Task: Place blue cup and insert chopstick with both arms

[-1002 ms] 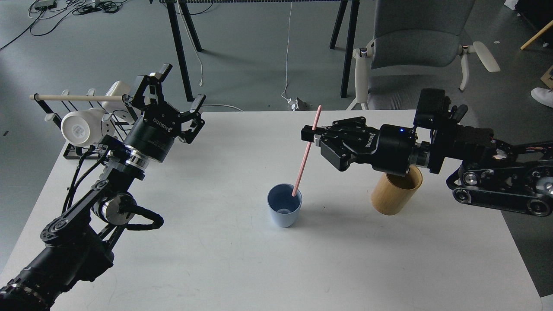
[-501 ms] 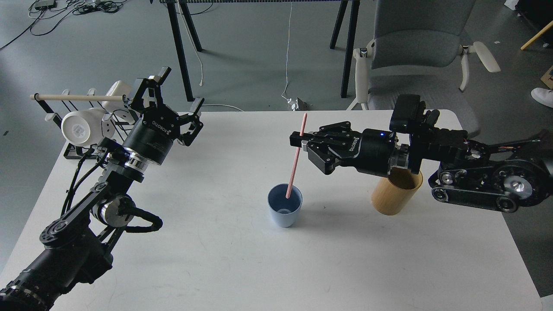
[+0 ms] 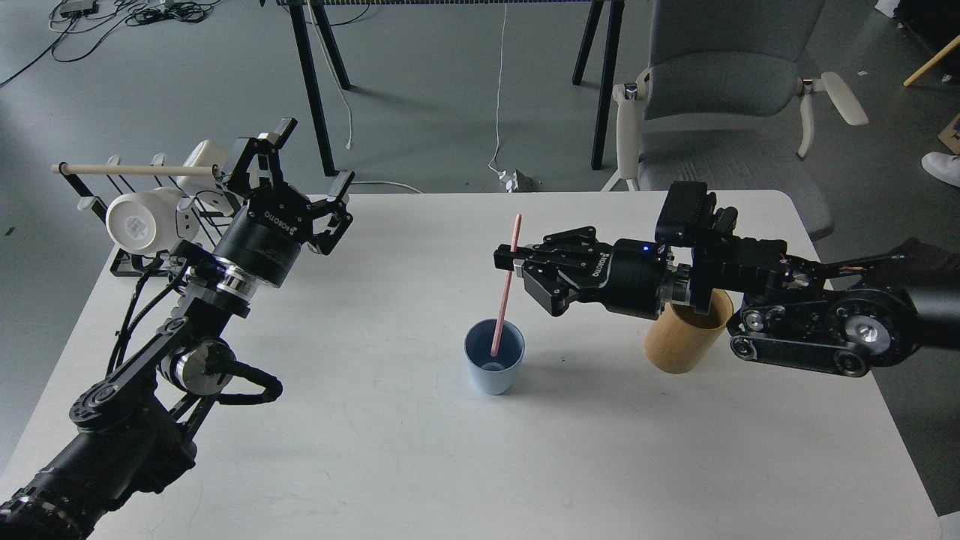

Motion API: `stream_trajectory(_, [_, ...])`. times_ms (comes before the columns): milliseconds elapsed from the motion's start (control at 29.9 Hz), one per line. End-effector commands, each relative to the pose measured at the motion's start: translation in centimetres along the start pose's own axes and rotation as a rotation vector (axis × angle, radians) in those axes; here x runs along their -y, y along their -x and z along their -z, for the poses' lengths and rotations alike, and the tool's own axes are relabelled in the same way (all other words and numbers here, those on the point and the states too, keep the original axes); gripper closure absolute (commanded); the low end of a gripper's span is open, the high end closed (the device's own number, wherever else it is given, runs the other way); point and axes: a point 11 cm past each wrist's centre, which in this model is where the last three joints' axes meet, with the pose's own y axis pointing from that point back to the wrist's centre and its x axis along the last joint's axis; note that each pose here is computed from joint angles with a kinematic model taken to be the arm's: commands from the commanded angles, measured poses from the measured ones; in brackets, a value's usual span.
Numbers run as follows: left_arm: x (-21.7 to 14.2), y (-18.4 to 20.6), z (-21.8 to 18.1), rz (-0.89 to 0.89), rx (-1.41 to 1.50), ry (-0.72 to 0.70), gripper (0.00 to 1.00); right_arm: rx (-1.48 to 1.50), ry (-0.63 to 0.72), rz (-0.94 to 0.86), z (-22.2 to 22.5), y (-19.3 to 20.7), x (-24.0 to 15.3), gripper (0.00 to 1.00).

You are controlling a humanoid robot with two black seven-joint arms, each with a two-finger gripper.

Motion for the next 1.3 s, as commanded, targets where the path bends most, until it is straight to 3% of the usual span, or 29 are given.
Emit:
stream_trajectory(0, [0.0,0.0,0.0,0.001,0.000,0.000,0.02,0.005,-0.002,-0.001,0.1,0.1,0.1,0.81])
stream_trajectory(134, [0.1,0.0,0.0,0.001,0.000,0.001,0.02,0.008,-0.004,-0.006,0.2,0.0,0.2,0.69])
stream_trajectory(200, [0.0,0.0,0.0,0.002,0.000,-0.001,0.02,0.008,-0.005,-0.014,0.2,-0.2,0.2,0.52])
stream_trajectory(267, [0.1,0.1,0.0,0.003,0.000,0.000,0.02,0.012,0.001,-0.018,0.1,-0.3,0.1,0.47])
stream_trajectory(434, [0.2,0.1,-0.1,0.007,0.003,0.001,0.02,0.062,0.028,-0.062,-0.1,-1.1,-0.1,0.06])
stream_trajectory(468, [0.3,0.1,-0.2,0.008,0.006,0.002,0.02,0.093,0.035,-0.074,0.0,-1.2,-0.3,0.03])
stream_trajectory(735, [1.9,0.7,-1.4,0.037,0.016,0.026,0.02,0.459,0.134,-0.289,0.4,-2.6,-1.7,0.03])
stream_trajectory(969, [3.8,1.4,-3.3,0.076,0.042,0.061,0.02,0.794,0.224,-0.727,-2.5,-7.6,-5.1,0.02])
stream_trajectory(1269, [6.8,3.0,-6.2,0.137,0.067,0.119,0.02,1.005,0.169,-1.209,-4.6,-12.1,-9.4,0.02])
